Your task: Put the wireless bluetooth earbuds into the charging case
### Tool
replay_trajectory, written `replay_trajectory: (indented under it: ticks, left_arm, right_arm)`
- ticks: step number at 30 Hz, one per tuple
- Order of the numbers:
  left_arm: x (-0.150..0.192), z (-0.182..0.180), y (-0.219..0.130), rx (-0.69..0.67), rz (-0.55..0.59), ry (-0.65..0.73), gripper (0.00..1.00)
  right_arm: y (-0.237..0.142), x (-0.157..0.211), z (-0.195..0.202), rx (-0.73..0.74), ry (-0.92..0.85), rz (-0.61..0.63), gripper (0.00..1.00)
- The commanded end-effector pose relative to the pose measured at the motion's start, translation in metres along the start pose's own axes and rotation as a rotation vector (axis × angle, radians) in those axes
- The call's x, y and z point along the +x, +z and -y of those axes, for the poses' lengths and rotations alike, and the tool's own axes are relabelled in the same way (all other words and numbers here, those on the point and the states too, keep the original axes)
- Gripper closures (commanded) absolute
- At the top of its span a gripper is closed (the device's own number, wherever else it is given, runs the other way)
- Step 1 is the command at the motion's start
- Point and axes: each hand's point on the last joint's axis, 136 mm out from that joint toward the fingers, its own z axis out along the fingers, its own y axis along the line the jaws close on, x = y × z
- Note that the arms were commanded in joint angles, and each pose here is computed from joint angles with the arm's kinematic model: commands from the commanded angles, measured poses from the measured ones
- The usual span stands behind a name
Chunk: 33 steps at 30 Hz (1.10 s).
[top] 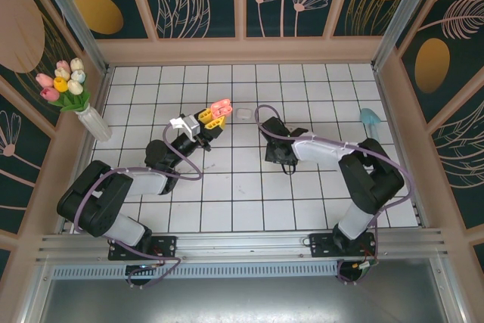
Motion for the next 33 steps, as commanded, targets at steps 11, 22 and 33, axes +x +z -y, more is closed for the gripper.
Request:
replay_trajectory:
  ticks: [11, 22, 33]
  left_arm:
    - [-0.024, 0.002, 0.004, 0.007, 0.099, 0.057, 1.00]
    - [-0.023, 0.001, 0.005, 0.007, 0.099, 0.056, 1.00]
    - [-0.024, 0.002, 0.005, 0.009, 0.103, 0.054, 1.00]
  right_arm:
    - [0.015, -0.007, -0.012, -0.014, -0.034, -0.020, 0.52]
    - [0.020, -0.003, -0.008, 0.011, -0.035, -0.036, 0.58]
    - [0.013, 0.001, -0.003, 0.001, -0.020, -0.034, 0.60]
